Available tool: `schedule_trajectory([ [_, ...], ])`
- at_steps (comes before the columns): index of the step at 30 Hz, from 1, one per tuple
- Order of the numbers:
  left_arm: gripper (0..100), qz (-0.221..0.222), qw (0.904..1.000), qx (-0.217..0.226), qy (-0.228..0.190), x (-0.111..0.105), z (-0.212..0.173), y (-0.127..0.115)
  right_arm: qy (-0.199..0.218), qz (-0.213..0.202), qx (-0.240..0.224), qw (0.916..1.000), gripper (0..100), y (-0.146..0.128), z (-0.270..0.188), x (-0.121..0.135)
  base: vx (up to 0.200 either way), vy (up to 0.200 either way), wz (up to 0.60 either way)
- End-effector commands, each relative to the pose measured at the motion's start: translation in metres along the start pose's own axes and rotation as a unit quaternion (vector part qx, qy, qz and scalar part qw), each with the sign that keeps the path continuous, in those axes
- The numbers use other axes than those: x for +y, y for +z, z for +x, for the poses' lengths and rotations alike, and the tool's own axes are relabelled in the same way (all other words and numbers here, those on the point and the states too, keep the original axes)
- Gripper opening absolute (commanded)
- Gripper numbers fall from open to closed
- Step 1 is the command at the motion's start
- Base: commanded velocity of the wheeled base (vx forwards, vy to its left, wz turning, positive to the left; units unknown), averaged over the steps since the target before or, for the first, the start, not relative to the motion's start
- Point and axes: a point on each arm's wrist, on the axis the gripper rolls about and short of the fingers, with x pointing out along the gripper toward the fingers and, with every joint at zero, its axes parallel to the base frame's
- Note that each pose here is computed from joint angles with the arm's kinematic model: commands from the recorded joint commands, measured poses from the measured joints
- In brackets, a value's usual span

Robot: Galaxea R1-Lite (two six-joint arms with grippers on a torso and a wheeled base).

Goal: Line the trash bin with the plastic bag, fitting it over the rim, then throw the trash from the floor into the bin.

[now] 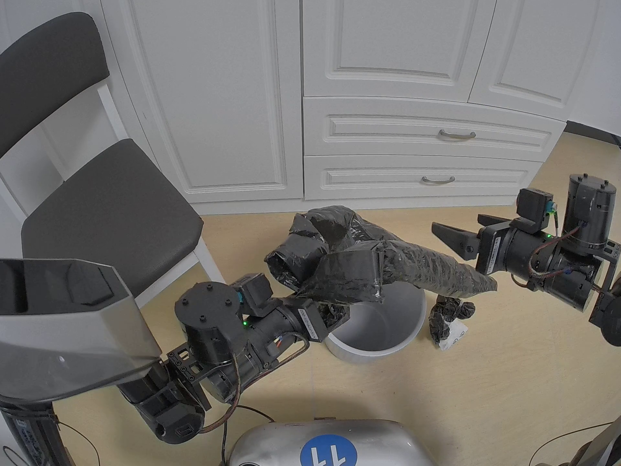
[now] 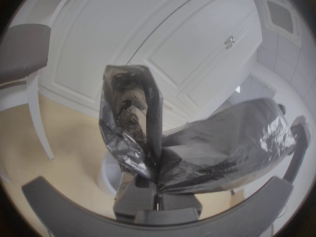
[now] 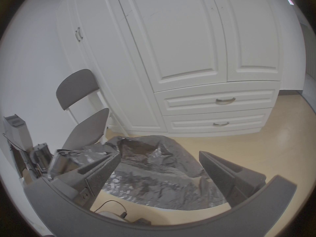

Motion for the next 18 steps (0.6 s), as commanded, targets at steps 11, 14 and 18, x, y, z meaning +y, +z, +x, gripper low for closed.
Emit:
schedule_trajectory([
  [11,0,-0.053,0.9969,-0.05,0.029,-0.046,0.0,0.053,-0.049,-0.017,0.024,0.9984,100,0.008,-0.014,-0.023,0.0,0.0,0.0],
  [14,0,-0.105,0.9919,-0.048,0.053,-0.054,0.003,0.07,-0.057,-0.016,0.022,0.998,100,0.009,-0.014,-0.027,0.0,0.0,0.0],
  [18,0,-0.149,0.9862,-0.04,0.06,-0.065,-0.005,0.093,-0.074,-0.016,0.019,0.997,100,0.011,-0.015,-0.034,0.0,0.0,0.0],
])
